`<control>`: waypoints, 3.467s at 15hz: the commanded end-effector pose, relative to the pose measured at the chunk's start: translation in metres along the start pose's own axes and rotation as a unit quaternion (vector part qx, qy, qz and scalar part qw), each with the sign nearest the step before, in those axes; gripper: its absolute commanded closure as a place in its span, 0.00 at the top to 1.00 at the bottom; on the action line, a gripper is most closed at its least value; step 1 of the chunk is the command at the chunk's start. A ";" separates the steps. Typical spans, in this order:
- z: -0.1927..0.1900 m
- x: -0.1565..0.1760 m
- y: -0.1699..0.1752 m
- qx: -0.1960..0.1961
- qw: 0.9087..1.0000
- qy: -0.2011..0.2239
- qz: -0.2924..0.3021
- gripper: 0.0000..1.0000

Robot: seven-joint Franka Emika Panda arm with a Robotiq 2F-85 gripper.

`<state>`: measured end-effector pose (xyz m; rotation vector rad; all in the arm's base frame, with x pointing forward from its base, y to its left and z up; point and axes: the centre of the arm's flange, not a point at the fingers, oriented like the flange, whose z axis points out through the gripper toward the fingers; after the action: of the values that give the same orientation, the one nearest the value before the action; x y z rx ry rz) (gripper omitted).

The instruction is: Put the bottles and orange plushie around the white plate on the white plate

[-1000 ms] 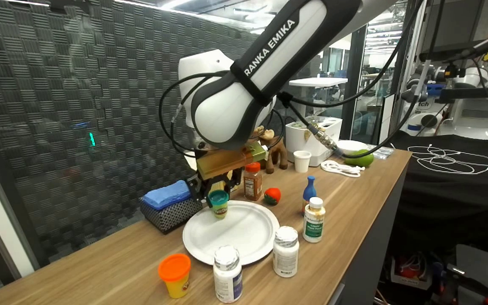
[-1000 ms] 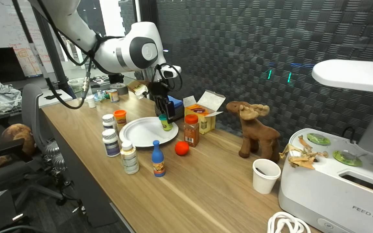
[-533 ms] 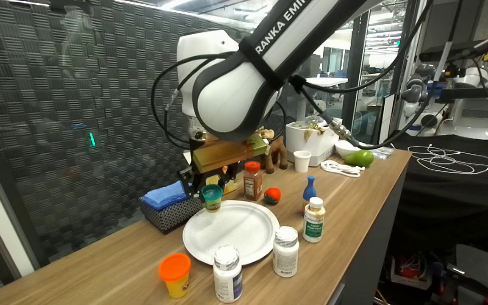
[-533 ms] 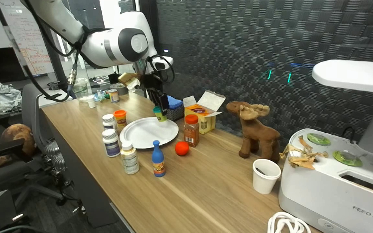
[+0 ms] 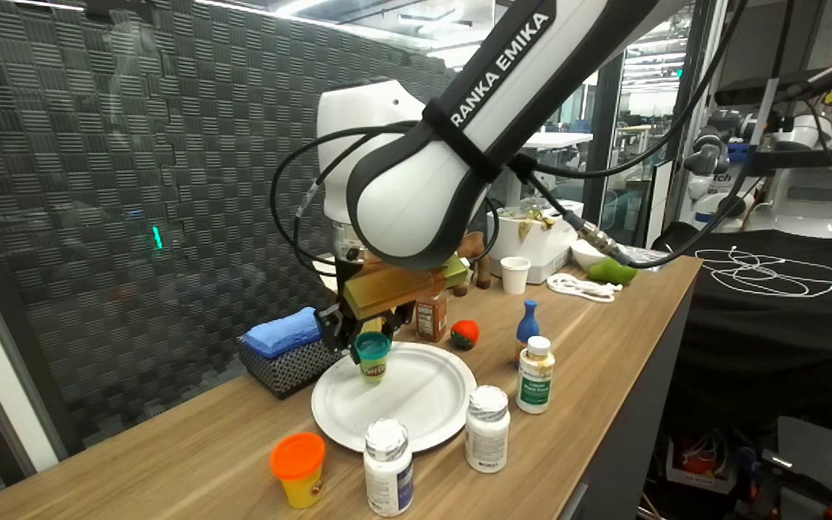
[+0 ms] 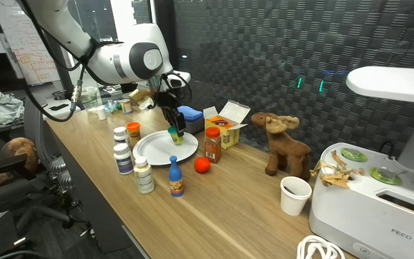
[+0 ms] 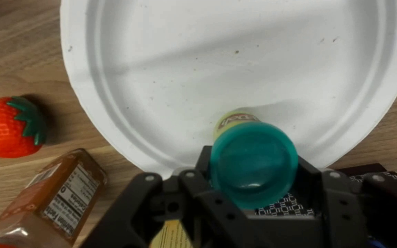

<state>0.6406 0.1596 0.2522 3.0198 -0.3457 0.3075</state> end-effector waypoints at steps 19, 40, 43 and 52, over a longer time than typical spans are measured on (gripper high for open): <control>-0.074 -0.014 -0.040 -0.004 0.999 0.014 -0.031 1.00; -0.030 -0.112 -0.158 -0.021 0.976 -0.013 -0.218 1.00; -0.036 -0.107 -0.161 -0.013 0.976 -0.008 -0.219 1.00; -0.043 -0.099 -0.151 -0.064 0.976 -0.042 -0.203 0.28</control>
<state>0.5662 0.3283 0.2495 2.9137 0.2485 0.1108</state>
